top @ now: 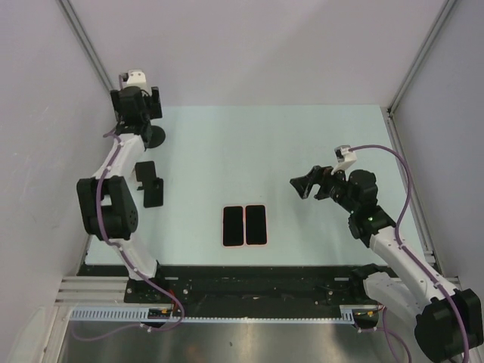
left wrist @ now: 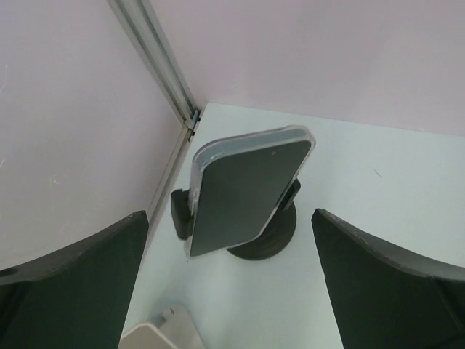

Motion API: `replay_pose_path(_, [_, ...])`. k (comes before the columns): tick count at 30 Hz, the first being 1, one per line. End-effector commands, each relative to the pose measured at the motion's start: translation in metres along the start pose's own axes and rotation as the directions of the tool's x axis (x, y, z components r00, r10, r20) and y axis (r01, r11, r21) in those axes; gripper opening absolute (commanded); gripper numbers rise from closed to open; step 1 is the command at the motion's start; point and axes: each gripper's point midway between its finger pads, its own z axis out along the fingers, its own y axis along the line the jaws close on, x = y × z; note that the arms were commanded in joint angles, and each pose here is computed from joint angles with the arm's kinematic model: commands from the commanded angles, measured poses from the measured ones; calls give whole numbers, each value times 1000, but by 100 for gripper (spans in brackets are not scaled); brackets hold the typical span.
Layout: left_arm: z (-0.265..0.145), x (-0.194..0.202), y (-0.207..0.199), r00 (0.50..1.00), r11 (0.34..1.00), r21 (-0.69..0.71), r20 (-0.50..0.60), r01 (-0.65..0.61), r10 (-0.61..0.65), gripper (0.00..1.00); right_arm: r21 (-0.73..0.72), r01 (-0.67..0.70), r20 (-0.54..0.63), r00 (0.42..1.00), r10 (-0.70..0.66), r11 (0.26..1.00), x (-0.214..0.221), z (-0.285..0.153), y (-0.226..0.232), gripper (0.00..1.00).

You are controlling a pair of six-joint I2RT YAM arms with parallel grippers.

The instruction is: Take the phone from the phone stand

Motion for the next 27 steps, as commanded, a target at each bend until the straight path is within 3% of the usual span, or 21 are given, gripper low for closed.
replay_pose_path(1, [13, -48, 9, 988, 985, -161, 133, -56, 78, 100, -25, 26, 10, 1000, -25, 999, -3, 6, 1, 100])
replay_pose_path(6, [19, -48, 10, 987, 952, -302, 136, -44, 89, 100, -21, 14, -5, 1000, -14, 1000, 1, 9, -2, 100])
replay_pose_path(27, [65, 0, 3, 995, 925, -376, 54, -56, 82, 100, -17, -3, -31, 1000, 2, 1000, 8, 14, -10, 100])
